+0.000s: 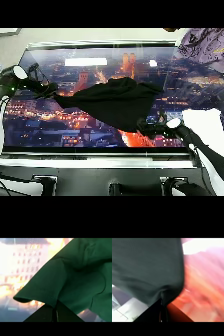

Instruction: Fold the clothes and pants, and hang the long-sleeved shirts on hangers.

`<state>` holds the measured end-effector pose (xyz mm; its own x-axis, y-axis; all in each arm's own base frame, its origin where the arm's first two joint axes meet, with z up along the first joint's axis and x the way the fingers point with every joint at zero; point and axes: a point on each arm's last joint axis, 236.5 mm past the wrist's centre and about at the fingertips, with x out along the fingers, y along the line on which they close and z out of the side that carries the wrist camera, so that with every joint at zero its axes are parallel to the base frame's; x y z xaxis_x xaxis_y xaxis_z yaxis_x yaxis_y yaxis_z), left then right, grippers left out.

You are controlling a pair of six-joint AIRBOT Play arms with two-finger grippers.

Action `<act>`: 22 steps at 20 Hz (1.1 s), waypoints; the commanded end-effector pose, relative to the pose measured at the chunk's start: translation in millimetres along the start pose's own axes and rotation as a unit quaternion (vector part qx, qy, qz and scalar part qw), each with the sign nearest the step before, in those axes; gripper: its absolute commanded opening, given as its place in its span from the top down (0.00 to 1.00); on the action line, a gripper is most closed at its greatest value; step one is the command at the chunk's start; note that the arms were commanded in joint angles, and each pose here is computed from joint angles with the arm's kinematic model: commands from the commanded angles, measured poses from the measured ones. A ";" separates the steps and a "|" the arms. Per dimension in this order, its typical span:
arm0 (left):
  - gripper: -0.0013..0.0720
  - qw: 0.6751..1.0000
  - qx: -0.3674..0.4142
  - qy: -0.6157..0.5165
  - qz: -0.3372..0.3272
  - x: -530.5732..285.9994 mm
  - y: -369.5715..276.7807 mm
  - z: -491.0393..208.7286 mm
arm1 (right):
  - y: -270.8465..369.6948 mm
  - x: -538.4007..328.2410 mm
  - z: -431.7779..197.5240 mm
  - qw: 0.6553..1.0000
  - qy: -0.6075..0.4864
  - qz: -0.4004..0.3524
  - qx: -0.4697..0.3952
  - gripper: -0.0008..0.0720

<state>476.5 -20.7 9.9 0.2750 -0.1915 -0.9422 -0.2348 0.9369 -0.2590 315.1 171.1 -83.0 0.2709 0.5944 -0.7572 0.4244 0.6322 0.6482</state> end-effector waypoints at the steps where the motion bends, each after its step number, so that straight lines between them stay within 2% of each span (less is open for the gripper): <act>1: 0.96 0.996 0.044 -0.075 -0.008 -50.7 -16.0 35.0 | 77.0 -39.2 36.5 0.994 -0.055 0.065 -0.074 0.95; 4: 0.96 0.971 0.076 -0.227 0.005 -172.1 -32.4 81.3 | 192.3 -128.3 60.8 0.960 -0.132 0.131 -0.207 0.95; 7: 0.96 0.908 0.095 -0.407 0.018 -336.2 -43.9 83.2 | 290.6 -253.7 46.2 0.894 -0.237 0.183 -0.334 0.95; 11: 0.96 0.805 0.101 -0.585 0.007 -507.3 -44.7 -1.3 | 351.4 -416.9 -20.6 0.782 -0.384 0.218 -0.440 0.95; 14: 0.96 0.758 0.096 -0.645 -0.012 -572.5 -39.3 -75.8 | 353.9 -494.5 -77.5 0.714 -0.456 0.237 -0.474 0.95; 18: 0.96 0.733 0.075 -0.675 -0.031 -605.9 -29.9 -129.3 | 340.3 -535.7 -119.1 0.676 -0.496 0.244 -0.486 0.95; 20: 0.96 0.736 0.069 -0.673 -0.031 -604.1 -28.3 -126.6 | 334.8 -536.4 -109.7 0.690 -0.502 0.234 -0.466 0.95; 22: 0.96 0.759 0.067 -0.647 -0.023 -580.0 -29.5 -100.9 | 329.0 -516.4 -78.9 0.717 -0.494 0.195 -0.451 0.95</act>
<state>221.6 30.4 551.1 0.9840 0.1312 0.1202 -0.1102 0.9797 -0.1672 233.4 125.5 538.7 0.8451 0.5142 0.1463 -0.5343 0.8023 0.2663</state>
